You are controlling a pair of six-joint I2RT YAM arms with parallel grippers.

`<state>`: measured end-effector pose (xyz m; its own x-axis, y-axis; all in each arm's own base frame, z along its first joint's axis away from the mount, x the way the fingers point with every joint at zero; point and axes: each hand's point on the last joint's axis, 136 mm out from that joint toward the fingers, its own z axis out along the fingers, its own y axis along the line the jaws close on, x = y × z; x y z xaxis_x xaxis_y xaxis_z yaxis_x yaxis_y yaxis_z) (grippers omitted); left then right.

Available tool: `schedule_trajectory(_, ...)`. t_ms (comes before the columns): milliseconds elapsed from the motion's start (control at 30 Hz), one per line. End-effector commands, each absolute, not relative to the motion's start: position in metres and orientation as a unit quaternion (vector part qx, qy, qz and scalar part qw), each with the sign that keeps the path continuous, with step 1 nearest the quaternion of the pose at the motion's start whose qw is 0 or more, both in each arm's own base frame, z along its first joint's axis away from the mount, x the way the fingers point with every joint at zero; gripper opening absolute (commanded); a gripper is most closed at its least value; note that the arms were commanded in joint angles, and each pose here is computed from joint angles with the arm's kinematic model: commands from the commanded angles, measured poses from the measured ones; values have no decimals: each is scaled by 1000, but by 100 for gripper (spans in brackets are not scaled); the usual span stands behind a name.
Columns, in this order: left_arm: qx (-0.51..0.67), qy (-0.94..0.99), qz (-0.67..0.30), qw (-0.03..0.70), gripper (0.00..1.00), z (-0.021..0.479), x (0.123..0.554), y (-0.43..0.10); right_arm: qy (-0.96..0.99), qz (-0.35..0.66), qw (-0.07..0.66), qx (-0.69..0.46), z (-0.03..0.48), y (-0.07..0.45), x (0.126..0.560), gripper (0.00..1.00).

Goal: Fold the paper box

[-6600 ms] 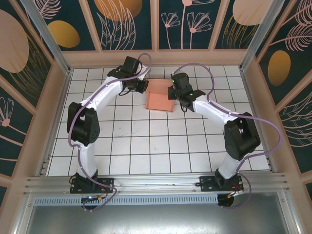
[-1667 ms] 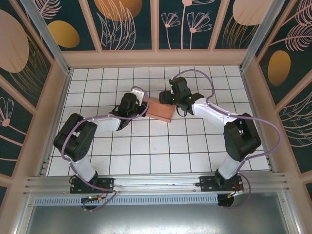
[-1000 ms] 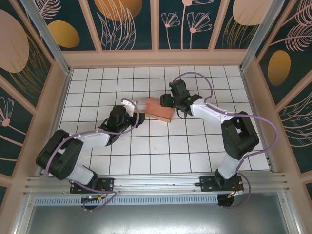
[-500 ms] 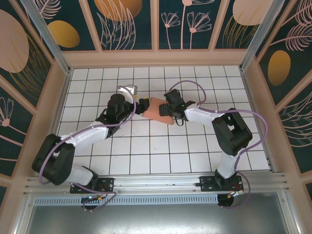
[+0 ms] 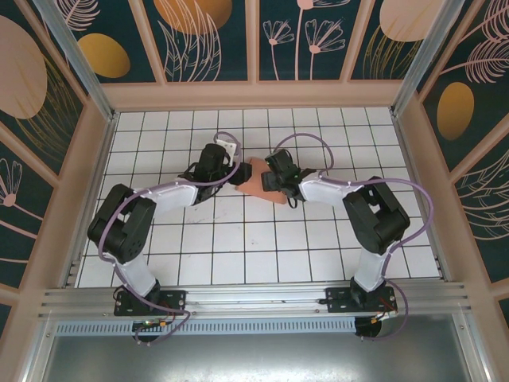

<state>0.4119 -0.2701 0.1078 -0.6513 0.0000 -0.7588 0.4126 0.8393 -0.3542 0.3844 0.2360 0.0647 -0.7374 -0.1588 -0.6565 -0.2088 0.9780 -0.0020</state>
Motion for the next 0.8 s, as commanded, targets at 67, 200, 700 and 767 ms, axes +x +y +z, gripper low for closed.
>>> schedule_trajectory(67,127,876,-267,381,50,101,420,-276,908,90,402,-79,106,230,386,88)
schedule_trajectory(200,129,882,-277,358,41,87,424,-279,894,212,394,-30,121,233,381,88)
schedule_trajectory(700,115,890,-312,310,25,58,423,-274,884,309,348,42,105,211,368,85)
schedule_trajectory(767,111,892,-312,308,24,56,423,-272,883,311,347,45,106,211,369,85)
